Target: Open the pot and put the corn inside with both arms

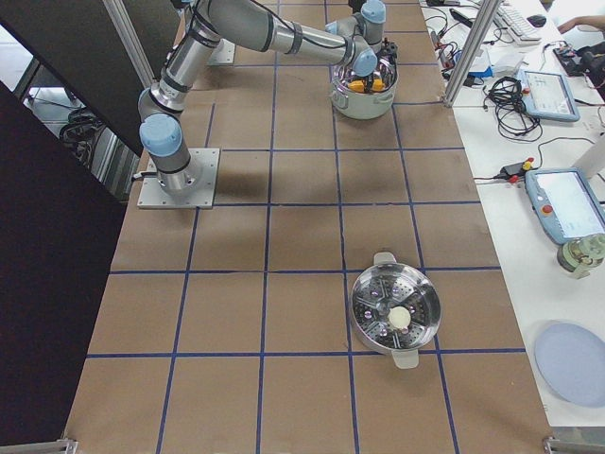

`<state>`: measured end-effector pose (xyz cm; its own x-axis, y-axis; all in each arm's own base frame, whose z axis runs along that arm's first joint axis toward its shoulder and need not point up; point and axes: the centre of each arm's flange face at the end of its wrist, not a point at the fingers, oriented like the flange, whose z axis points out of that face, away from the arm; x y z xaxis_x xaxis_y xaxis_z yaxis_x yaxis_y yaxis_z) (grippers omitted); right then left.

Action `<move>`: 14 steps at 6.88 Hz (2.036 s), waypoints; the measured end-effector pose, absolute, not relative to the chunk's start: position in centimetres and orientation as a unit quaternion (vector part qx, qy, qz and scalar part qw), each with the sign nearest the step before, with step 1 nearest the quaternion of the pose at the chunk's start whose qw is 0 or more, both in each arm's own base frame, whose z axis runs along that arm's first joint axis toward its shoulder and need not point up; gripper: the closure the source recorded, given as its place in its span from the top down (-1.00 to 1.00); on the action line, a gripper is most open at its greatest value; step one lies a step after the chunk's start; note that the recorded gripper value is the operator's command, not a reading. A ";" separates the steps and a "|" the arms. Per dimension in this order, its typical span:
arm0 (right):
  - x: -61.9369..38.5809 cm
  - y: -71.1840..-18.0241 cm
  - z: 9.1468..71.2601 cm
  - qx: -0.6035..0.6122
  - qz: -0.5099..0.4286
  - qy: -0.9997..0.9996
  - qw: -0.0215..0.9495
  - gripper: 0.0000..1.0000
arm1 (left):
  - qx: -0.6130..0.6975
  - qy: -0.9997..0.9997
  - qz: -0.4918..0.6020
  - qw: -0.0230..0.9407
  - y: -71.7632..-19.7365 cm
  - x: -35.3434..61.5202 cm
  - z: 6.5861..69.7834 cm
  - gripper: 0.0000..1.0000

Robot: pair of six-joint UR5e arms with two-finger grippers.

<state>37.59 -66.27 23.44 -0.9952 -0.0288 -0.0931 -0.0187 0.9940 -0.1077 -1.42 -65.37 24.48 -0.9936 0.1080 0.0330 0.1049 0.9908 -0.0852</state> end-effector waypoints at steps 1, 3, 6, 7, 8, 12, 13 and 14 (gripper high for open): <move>37.5 -66.2 24.2 -0.013 -0.056 0.997 0.047 1.00 | -0.052 -0.998 0.037 0.017 -65.4 -1.4 25.6 1.00; 36.4 -64.9 29.9 -0.015 -0.065 0.997 0.040 1.00 | -0.051 -0.998 0.012 0.018 -64.1 -1.8 30.4 1.00; 30.5 -60.7 41.7 0.006 -0.041 0.999 0.028 0.99 | -0.043 -0.999 0.002 0.021 -59.1 -4.4 41.2 1.00; 26.1 -59.0 45.6 0.014 -0.024 0.999 0.022 0.98 | -0.049 -0.999 0.005 0.022 -57.3 -5.8 43.9 1.00; 20.8 -56.5 49.1 0.015 -0.004 1.000 0.017 0.96 | -0.056 -0.998 0.005 0.024 -56.2 -7.5 45.1 1.00; 13.9 -48.8 50.6 0.016 0.017 1.000 0.015 0.97 | -0.063 -0.998 0.005 0.022 -55.1 -10.9 45.8 1.00; 13.9 -48.7 50.7 0.008 0.009 1.000 0.015 0.99 | -0.058 -0.998 0.005 0.020 -54.8 -11.4 46.0 1.00; 14.1 -48.7 51.0 0.001 0.000 1.000 0.014 0.99 | -0.054 -0.998 0.005 0.020 -54.5 -11.9 46.1 1.00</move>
